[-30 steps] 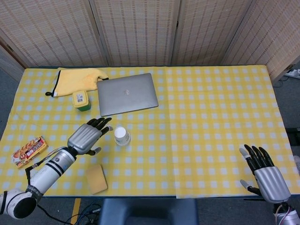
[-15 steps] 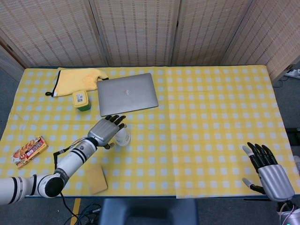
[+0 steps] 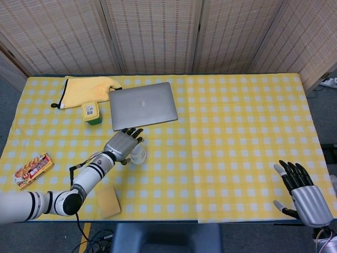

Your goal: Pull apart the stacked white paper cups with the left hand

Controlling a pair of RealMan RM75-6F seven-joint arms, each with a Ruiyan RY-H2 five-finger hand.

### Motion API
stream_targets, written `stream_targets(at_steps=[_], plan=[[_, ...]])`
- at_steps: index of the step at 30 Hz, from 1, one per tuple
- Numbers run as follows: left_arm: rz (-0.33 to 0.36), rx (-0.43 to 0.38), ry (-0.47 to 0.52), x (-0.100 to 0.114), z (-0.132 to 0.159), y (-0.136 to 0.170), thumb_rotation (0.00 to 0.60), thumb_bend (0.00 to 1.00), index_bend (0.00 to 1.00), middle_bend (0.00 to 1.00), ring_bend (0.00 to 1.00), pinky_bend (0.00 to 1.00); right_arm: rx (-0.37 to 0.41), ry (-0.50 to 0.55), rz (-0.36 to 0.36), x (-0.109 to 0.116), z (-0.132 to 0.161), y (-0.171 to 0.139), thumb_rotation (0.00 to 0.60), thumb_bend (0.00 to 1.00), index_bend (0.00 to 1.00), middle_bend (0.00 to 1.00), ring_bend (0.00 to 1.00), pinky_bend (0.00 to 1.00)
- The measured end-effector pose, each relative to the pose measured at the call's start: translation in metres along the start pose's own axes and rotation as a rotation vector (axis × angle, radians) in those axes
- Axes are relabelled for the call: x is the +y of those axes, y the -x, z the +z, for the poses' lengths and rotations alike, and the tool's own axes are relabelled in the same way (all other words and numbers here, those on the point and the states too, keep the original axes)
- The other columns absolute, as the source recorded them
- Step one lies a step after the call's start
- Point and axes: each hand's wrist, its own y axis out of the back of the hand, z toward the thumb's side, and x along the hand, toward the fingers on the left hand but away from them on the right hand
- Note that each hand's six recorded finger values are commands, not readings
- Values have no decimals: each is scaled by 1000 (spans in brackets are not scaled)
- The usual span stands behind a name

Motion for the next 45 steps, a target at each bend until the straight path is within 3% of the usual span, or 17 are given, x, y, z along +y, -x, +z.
stream_targets(at_steps=[18, 45], plan=[[-31, 11, -10, -6, -2, -19, 600, 336, 261, 0, 0, 157, -10, 4, -3, 2, -3, 1, 600, 188, 0, 0, 0, 0], [-16, 17, -5, -3, -1, -17, 600, 336, 350, 0, 0, 157, -8, -4, -3, 1, -3, 1, 600, 188, 0, 0, 0, 0]])
